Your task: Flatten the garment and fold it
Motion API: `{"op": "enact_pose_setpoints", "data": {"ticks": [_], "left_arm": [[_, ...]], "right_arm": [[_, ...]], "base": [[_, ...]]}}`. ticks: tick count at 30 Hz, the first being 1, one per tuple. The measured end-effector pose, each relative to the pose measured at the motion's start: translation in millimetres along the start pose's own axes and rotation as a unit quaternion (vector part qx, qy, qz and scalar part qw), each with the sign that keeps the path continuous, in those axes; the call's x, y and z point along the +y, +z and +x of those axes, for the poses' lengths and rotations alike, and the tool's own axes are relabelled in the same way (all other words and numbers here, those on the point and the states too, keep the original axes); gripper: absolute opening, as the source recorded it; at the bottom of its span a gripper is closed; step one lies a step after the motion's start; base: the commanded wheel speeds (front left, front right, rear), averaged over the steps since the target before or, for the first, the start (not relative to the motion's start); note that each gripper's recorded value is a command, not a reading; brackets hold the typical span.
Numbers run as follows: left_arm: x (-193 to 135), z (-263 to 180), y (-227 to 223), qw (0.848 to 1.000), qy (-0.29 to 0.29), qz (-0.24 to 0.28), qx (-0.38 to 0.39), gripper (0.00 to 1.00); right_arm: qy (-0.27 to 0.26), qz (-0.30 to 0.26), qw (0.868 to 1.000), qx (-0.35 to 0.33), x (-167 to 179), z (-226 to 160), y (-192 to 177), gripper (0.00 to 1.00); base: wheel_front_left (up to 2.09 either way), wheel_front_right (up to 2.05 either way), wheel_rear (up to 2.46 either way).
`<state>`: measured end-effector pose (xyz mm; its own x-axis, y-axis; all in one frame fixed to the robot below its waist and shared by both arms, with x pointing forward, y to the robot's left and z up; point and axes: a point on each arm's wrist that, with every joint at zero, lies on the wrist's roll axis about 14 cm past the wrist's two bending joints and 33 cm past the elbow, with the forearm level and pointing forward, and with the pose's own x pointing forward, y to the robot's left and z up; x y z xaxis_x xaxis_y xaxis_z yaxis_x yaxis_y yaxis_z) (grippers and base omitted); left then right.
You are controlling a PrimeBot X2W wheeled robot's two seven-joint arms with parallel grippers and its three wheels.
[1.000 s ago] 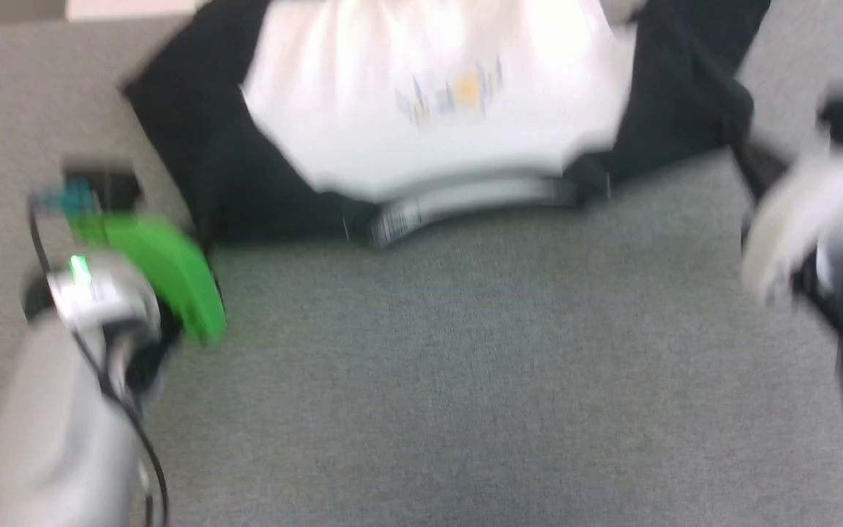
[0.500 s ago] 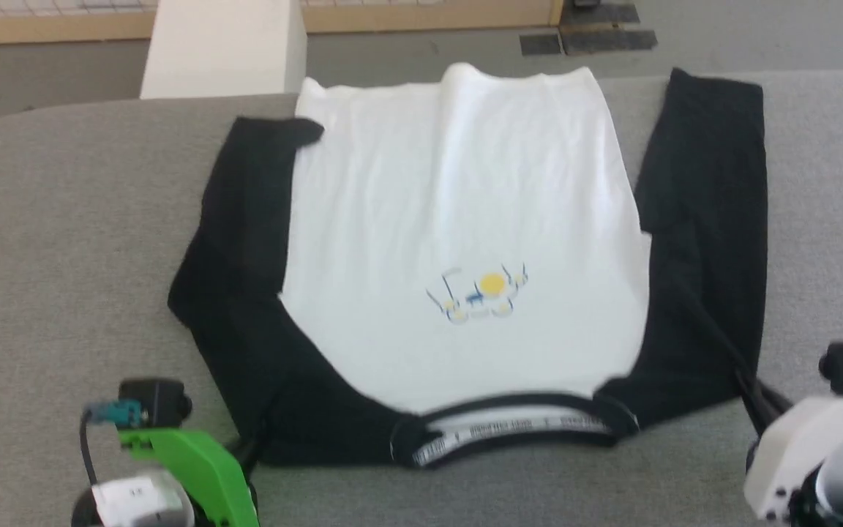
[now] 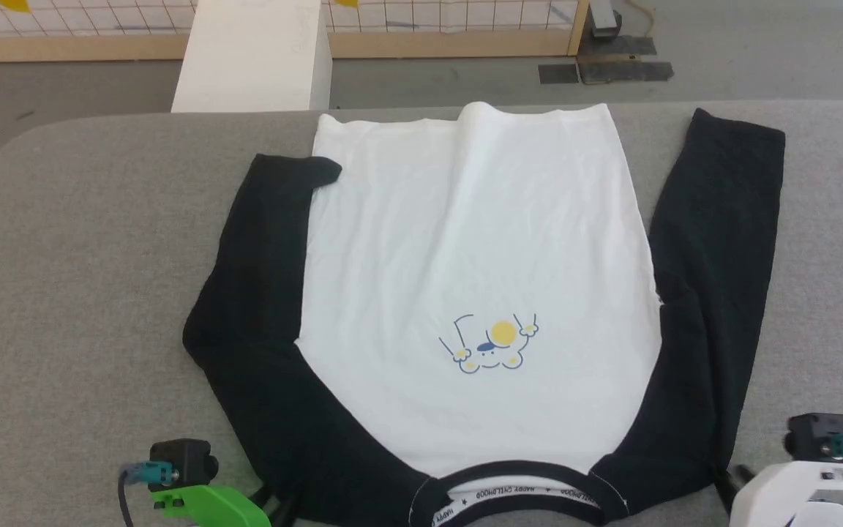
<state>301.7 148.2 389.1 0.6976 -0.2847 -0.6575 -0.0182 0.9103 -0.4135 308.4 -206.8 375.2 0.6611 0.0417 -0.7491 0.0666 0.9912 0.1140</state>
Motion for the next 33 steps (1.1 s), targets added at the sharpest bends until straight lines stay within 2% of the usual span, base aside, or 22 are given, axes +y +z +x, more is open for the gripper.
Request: {"op": "enact_pose_setpoints", "data": {"ticks": [4,8,13,16,18,23,26,31,33], "left_arm": [[0.9,-4.9,8.5,0.999,0.006,-0.006,-0.031,1.0],[4.2,-17.2,35.1,0.995,0.013,-0.007,-0.102,1.0],[13.2,-30.1,85.7,0.975,0.035,0.038,-0.217,1.0],[8.1,-28.9,131.8,0.954,0.03,0.075,-0.29,1.0],[4.1,-23.2,157.1,0.943,0.022,0.105,-0.316,1.0],[-2.8,6.7,208.8,0.928,0.005,0.201,-0.314,1.0],[-7.4,27.9,239.0,0.924,-0.003,0.235,-0.302,1.0],[-5.2,67.0,281.8,0.926,0.008,0.262,-0.271,1.0],[0.3,86.8,292.3,0.932,0.02,0.265,-0.246,1.0]], "right_arm": [[-0.004,0.008,0.998,-0.058,-4.7,-5.3,18.6,1.0],[-0.003,0.007,0.987,-0.158,-4.9,-18.4,53.9,1.0],[0.011,-0.01,0.959,-0.283,8.0,-36.0,93.4,1.0],[0.028,-0.017,0.937,-0.349,20.9,-41.4,115.6,1.0],[0.036,-0.024,0.927,-0.373,26.7,-40.8,126.0,1.0],[0.054,-0.043,0.908,-0.413,38.7,-32.3,152.8,1.0],[0.06,-0.048,0.902,-0.424,43.3,-24.6,166.4,1.0],[0.068,-0.054,0.899,-0.429,49.8,-9.2,179.6,1.0],[0.066,-0.056,0.9,-0.428,48.5,-2.4,181.8,1.0]], "base": [[0.0,0.0,0.0],[0.0,0.0,0.0],[0.0,0.0,0.0],[0.0,0.0,0.0],[0.0,0.0,0.0],[0.0,0.0,0.0],[0.0,0.0,0.0],[0.0,0.0,0.0],[0.0,0.0,0.0]]}}
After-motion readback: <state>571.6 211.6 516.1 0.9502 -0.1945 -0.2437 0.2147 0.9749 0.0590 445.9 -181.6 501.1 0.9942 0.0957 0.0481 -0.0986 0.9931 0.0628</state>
